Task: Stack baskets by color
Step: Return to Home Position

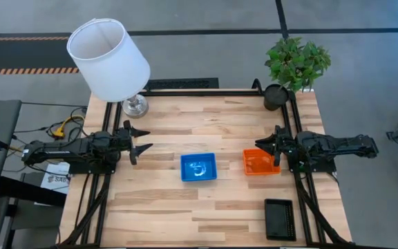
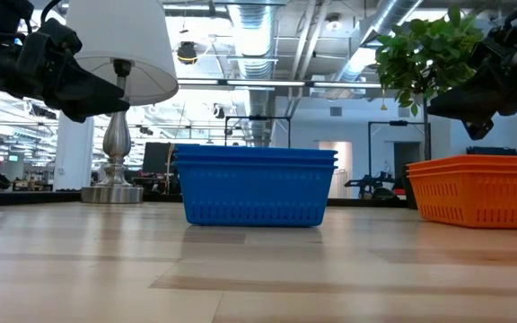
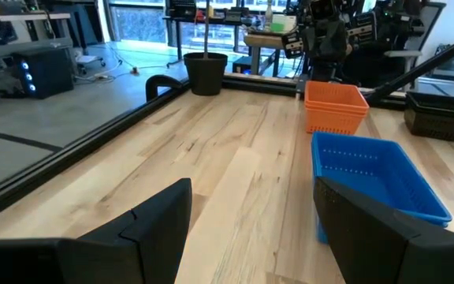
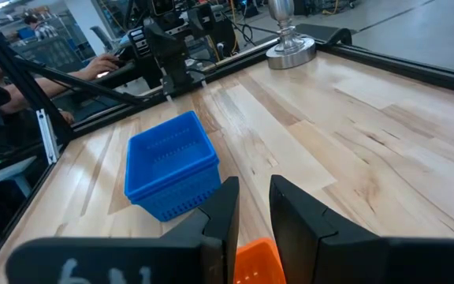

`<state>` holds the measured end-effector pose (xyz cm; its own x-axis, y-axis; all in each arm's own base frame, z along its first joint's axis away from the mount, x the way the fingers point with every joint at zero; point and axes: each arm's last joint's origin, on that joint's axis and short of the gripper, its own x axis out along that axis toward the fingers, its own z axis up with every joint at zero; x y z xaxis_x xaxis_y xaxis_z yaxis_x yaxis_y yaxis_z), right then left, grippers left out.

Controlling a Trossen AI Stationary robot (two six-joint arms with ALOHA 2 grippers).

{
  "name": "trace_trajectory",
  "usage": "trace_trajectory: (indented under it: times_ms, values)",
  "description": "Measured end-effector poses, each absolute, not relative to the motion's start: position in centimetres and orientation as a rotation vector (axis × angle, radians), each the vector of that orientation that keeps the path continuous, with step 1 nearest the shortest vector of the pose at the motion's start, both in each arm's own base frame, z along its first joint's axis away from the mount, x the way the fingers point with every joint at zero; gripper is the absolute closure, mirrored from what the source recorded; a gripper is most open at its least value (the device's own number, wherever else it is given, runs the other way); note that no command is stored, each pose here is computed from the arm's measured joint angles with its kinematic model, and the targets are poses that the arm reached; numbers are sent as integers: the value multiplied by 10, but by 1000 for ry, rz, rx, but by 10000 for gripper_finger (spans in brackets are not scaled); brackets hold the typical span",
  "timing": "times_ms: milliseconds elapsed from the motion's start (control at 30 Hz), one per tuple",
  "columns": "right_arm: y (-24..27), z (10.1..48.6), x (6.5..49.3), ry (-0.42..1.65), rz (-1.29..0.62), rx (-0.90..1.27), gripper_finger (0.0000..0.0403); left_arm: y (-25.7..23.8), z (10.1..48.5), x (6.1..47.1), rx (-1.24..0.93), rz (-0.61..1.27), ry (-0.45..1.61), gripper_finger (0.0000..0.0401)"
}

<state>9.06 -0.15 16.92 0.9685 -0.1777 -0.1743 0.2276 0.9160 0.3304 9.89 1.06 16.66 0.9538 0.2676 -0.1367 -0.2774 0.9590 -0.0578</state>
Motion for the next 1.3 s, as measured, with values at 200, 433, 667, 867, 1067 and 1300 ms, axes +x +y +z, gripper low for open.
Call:
trace_trajectory:
  times_ms: [200, 433, 667, 867, 1067, 1300]
  values:
    - [-2, 169, 91, 142, -209, 356, 310, 11, 167, 99, -77, 277, 128, 147]
    - [1, 171, 90, 120, -181, 359, 310, 10, 165, 102, -82, 262, 31, 147]
    - [5, 170, 97, -78, -94, 396, 310, 8, 168, 100, -92, 234, -28, 147]
    - [9, 172, 96, -89, -59, 400, 310, 8, 173, 96, -98, 231, -89, 147]
    - [10, 172, 96, -82, -42, 400, 310, 8, 173, 96, -98, 231, -85, 147]
    - [13, 172, 96, -76, -17, 401, 310, 7, 172, 96, -98, 226, -85, 147]
